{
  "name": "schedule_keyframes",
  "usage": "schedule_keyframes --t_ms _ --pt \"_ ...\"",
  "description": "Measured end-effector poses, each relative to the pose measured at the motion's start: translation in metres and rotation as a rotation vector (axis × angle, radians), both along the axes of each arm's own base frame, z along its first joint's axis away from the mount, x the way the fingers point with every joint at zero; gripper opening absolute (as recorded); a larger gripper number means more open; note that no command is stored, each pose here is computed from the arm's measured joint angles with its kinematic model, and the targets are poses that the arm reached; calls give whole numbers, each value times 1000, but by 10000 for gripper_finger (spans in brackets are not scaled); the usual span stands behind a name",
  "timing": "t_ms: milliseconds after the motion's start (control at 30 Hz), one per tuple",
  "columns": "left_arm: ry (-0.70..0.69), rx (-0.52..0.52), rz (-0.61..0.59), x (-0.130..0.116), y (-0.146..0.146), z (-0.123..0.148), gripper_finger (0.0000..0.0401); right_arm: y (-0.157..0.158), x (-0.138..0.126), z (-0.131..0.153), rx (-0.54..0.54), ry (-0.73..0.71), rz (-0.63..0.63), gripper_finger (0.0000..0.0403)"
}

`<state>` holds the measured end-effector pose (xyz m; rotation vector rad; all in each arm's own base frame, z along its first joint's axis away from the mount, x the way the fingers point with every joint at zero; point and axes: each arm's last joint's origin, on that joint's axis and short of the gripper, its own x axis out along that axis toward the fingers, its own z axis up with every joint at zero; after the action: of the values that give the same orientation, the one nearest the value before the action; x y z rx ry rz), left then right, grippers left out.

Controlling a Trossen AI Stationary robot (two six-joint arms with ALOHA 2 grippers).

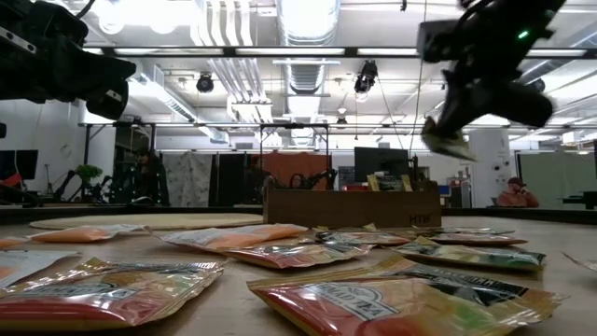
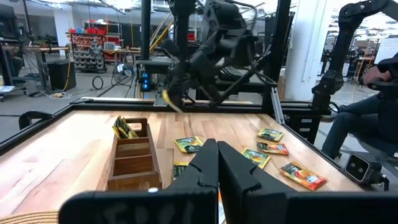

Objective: Pick & Place Tea
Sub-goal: Put the yellow tea bag into the right section of the wooden organizer

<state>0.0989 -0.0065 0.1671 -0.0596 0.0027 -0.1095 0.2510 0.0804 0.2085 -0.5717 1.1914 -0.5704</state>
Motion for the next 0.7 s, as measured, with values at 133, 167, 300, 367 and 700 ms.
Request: schedule_keyframes --t_ms 133,167,300,367,700 --pt "0 0 0 0 0 0 0 -15 12 -5 -38 8 49 8" --pt "0 0 0 0 0 0 0 -17 14 -5 -52 7 60 8" --pt "0 0 0 0 0 0 0 -31 21 -8 -135 18 83 8" --pt "0 0 0 0 0 0 0 -38 23 -10 -168 27 77 8" --pt "0 0 0 0 0 0 0 -53 33 -26 -269 37 102 8"
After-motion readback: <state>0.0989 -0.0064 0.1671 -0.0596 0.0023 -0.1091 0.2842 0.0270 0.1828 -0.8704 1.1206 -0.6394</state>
